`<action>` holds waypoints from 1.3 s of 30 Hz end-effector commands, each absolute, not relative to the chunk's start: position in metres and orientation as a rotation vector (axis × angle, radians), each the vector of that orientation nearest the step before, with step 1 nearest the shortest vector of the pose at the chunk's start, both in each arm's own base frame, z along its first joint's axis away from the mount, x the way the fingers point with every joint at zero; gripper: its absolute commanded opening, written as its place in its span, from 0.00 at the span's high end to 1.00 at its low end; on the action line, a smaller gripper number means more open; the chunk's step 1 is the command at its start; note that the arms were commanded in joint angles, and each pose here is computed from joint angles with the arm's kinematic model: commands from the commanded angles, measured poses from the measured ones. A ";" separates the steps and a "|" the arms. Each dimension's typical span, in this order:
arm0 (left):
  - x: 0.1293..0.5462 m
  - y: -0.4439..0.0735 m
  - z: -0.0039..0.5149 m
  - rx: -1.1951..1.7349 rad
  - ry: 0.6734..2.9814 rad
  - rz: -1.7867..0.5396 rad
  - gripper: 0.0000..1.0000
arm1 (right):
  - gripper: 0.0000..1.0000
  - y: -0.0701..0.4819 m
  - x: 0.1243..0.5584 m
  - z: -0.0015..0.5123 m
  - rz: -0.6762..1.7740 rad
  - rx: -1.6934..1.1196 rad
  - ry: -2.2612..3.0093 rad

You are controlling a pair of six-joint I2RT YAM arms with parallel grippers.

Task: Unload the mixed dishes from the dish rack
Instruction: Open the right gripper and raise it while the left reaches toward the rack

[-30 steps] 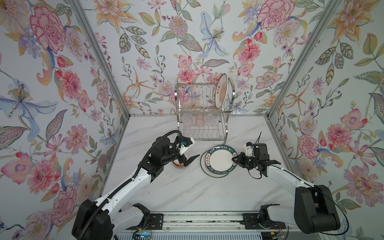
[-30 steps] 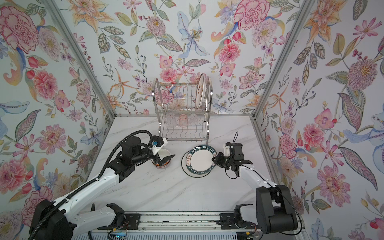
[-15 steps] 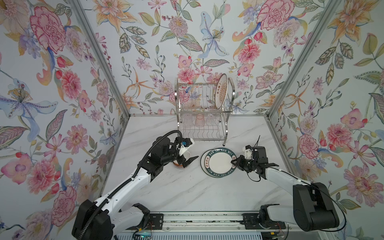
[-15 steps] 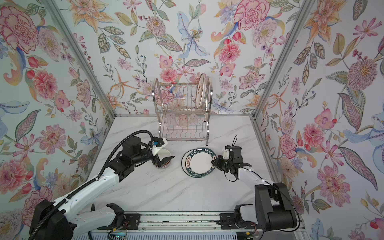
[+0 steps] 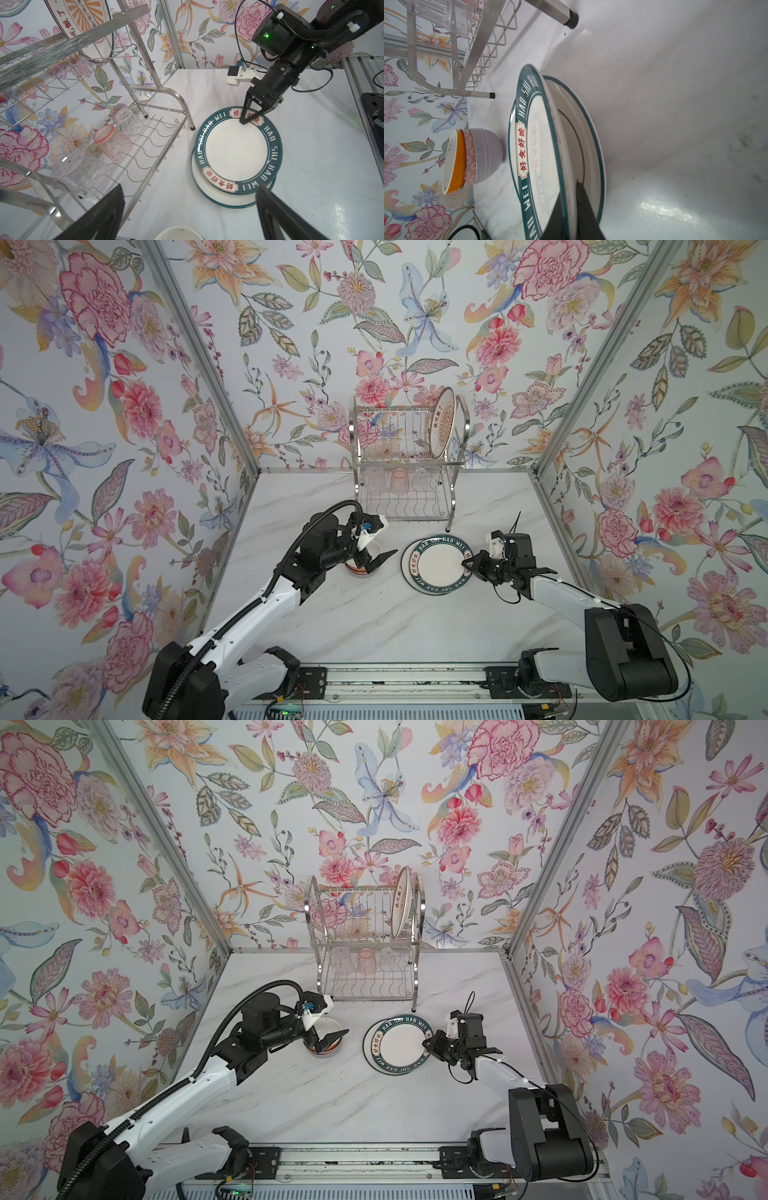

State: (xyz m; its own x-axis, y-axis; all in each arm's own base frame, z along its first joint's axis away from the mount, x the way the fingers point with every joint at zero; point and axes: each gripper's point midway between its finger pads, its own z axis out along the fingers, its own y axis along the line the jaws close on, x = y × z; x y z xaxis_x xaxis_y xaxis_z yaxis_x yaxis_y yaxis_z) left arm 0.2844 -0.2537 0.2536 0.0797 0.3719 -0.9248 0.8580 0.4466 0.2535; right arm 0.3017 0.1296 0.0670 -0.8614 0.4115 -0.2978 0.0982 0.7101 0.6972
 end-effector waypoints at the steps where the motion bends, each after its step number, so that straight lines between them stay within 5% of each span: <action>1: 0.289 -0.251 0.262 1.119 1.479 -0.487 0.01 | 0.88 0.136 0.304 0.071 1.018 0.372 2.460; 19: 0.299 -0.254 0.271 1.092 1.462 -0.473 0.01 | 0.56 0.127 0.309 0.069 0.864 0.376 2.516; 39: 0.306 -0.249 0.285 1.050 1.472 -0.437 0.01 | 0.50 0.142 0.319 0.064 0.808 0.342 2.568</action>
